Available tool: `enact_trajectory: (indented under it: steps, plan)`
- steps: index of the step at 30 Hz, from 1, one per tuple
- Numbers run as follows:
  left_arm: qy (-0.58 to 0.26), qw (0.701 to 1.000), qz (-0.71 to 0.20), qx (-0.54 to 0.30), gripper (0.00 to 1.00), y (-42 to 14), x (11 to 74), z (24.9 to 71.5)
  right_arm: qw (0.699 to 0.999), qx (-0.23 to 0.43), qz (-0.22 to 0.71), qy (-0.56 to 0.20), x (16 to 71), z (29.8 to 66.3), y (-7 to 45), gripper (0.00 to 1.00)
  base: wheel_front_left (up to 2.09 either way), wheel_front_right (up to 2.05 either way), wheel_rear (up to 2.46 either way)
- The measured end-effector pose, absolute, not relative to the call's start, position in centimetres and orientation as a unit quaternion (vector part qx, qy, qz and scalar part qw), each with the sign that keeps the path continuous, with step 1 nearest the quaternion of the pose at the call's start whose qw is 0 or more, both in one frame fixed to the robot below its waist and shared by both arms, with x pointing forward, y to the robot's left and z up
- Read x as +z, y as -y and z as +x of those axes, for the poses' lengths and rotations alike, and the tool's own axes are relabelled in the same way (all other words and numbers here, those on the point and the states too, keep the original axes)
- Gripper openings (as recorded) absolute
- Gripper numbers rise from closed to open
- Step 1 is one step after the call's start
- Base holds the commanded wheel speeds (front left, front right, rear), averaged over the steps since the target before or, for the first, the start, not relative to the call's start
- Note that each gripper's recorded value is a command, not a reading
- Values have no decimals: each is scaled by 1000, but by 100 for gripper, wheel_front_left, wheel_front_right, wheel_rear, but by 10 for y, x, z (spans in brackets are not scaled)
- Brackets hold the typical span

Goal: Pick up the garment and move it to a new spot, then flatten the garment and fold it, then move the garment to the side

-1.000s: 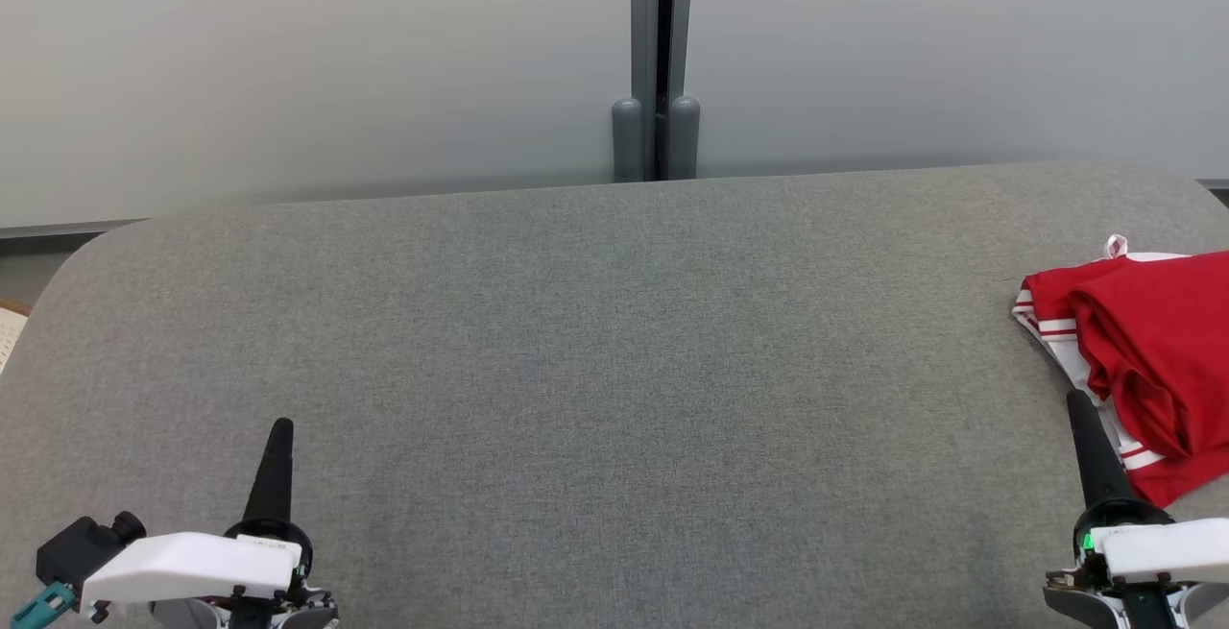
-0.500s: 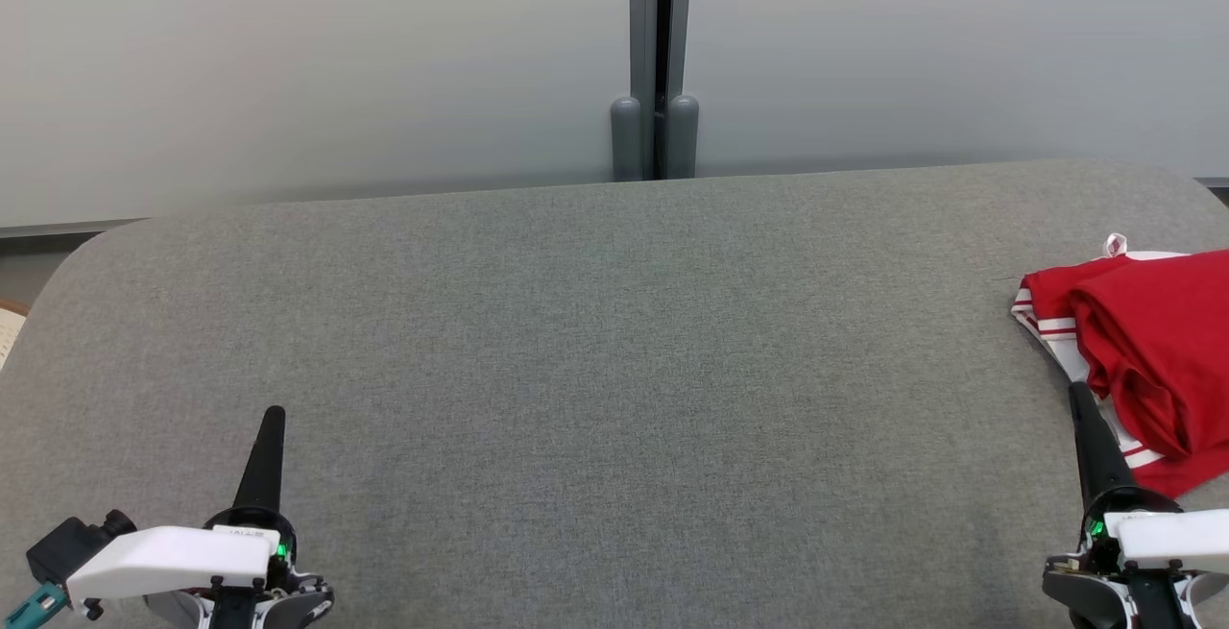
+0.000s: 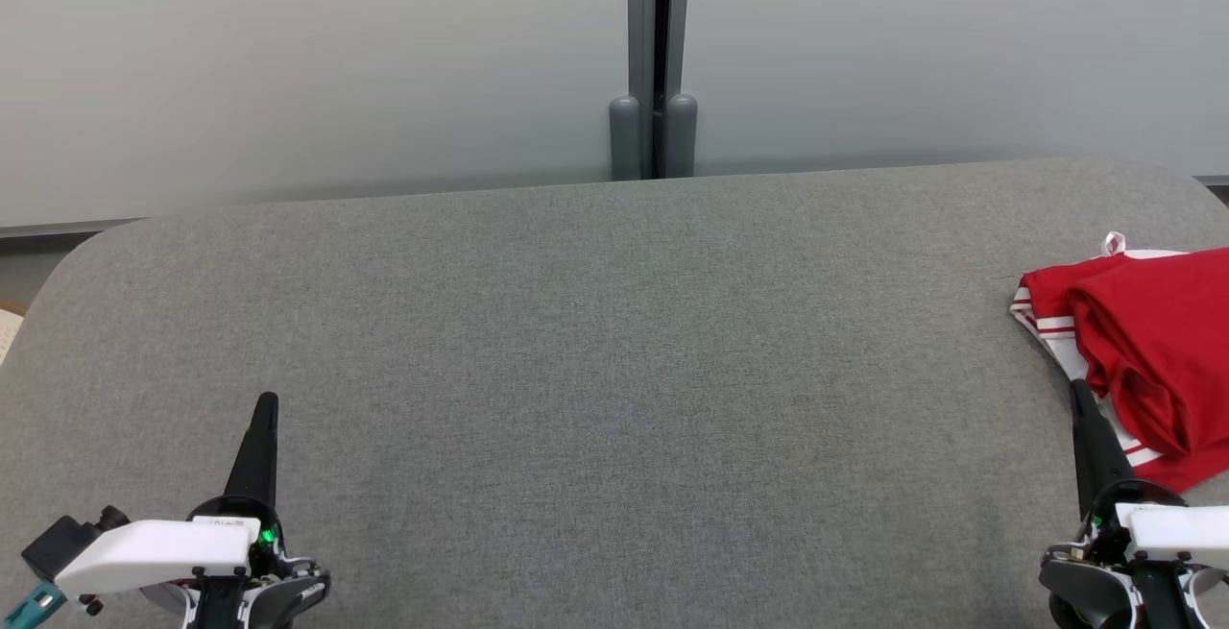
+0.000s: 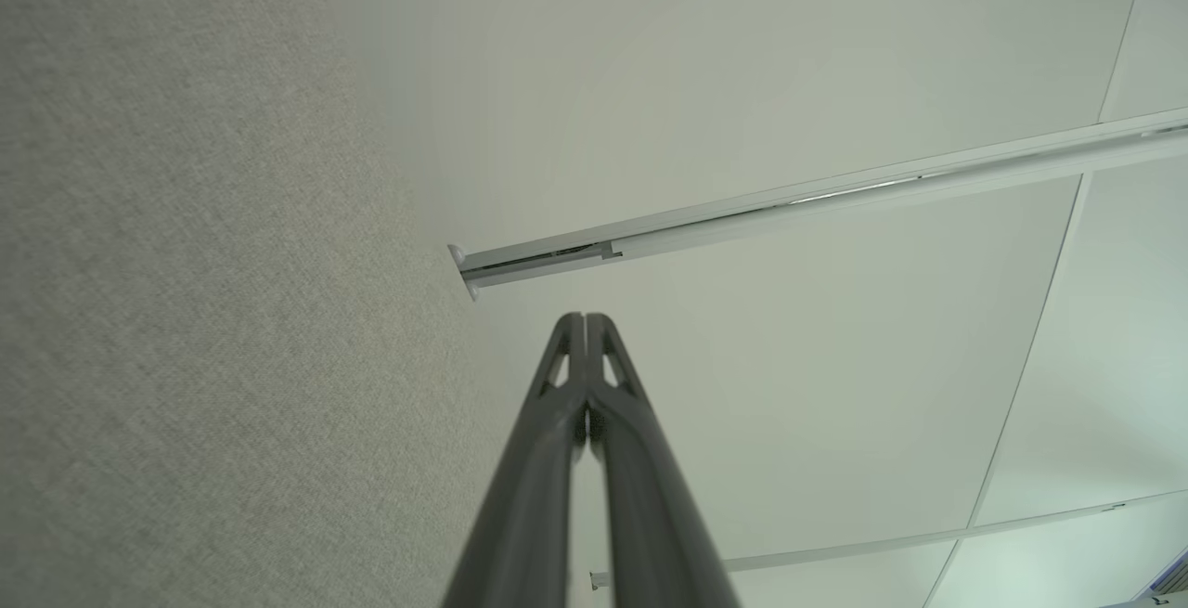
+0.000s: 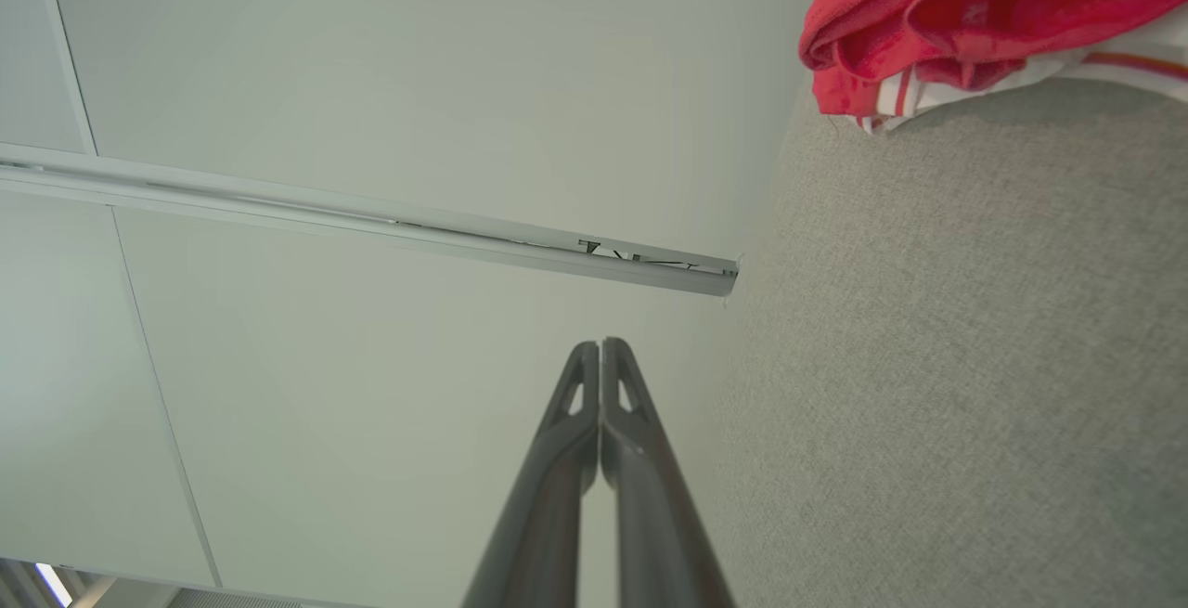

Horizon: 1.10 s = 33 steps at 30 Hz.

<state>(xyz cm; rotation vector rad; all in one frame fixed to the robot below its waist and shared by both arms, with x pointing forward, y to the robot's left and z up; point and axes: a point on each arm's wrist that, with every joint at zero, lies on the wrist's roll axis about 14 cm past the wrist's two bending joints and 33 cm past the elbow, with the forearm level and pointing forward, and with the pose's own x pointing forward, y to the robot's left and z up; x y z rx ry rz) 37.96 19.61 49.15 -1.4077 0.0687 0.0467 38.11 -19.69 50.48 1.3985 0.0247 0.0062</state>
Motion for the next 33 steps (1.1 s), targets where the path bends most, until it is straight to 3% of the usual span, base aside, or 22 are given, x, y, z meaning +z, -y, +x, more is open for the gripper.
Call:
enact_trajectory:
  steps: [22, 33]
  plan:
    - [-6, 708, -706, 5, 0, -199, 503, 387, 709, -3, 705, -3, 505, 388, 199, 0, 0, 0, 0]
    - [-4, 704, -710, 3, 0, -199, 504, 388, 705, -4, 709, -3, 504, 388, 200, 0, 0, 0, 0]
